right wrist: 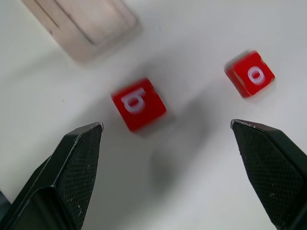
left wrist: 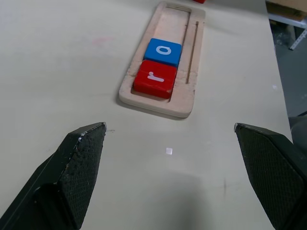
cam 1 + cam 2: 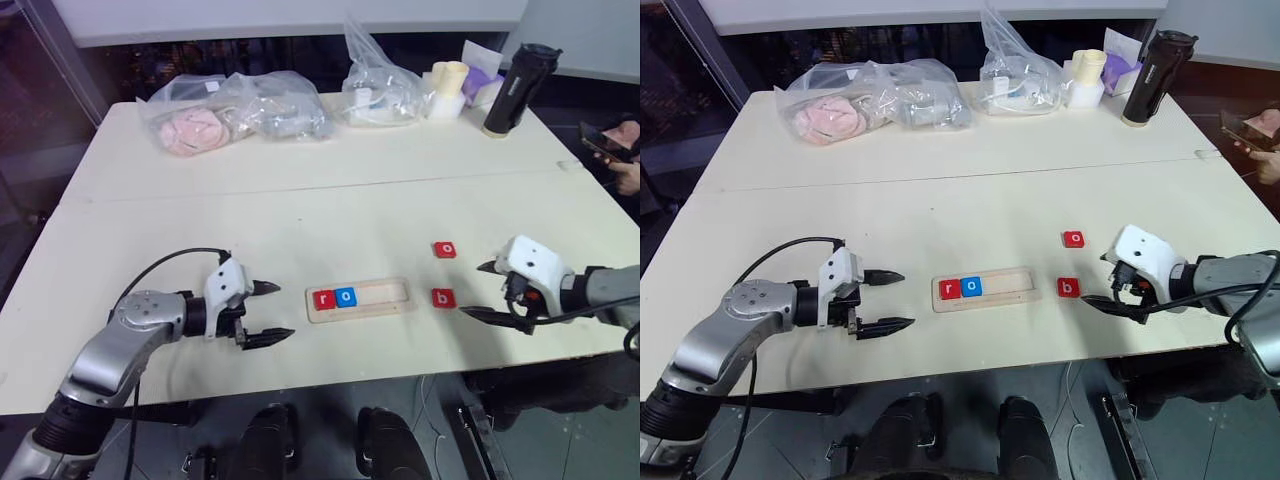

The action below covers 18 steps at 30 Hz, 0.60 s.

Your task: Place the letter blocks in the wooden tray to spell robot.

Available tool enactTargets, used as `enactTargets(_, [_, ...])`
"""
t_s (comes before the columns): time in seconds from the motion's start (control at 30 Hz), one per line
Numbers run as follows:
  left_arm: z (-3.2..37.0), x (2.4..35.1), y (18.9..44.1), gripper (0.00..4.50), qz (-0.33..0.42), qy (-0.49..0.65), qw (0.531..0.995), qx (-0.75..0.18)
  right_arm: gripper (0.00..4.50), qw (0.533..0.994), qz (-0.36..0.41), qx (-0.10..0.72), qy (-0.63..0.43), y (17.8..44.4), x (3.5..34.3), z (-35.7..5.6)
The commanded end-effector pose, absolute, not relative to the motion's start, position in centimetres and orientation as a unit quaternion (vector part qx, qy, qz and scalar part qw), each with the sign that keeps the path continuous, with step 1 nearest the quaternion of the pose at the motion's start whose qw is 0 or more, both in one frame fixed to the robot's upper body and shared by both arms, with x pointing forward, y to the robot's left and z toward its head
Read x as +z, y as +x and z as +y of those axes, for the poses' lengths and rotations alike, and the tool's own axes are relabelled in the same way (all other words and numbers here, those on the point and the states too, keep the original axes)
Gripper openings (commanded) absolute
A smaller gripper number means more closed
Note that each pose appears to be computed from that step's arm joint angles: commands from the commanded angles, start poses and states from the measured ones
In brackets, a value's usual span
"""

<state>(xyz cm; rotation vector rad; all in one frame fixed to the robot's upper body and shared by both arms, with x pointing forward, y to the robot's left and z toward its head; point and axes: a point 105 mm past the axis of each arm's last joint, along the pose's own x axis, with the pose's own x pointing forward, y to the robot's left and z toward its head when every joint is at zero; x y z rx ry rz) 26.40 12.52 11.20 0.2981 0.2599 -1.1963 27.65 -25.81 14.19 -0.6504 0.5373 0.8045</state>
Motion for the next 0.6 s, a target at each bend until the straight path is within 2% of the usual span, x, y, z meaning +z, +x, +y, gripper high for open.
enactTargets(0.03, [12.3, 12.0, 26.1, 4.5, 0.11, 0.145, 0.804, -0.566, 4.41, 0.824, 0.245, 0.4, -0.318, 28.0, 14.7, -26.4])
enactTargets(0.37, [12.1, 12.2, 25.7, 4.5, 0.114, 0.142, 0.806, -0.562, 4.41, 0.804, 0.252, 0.45, -0.295, 29.7, 13.2, -26.3])
enactTargets(0.6, [12.3, 12.3, 25.3, 4.5, 0.117, 0.14, 0.812, -0.554, 4.41, 0.793, 0.265, 0.469, -0.285, 29.8, 12.0, -25.8])
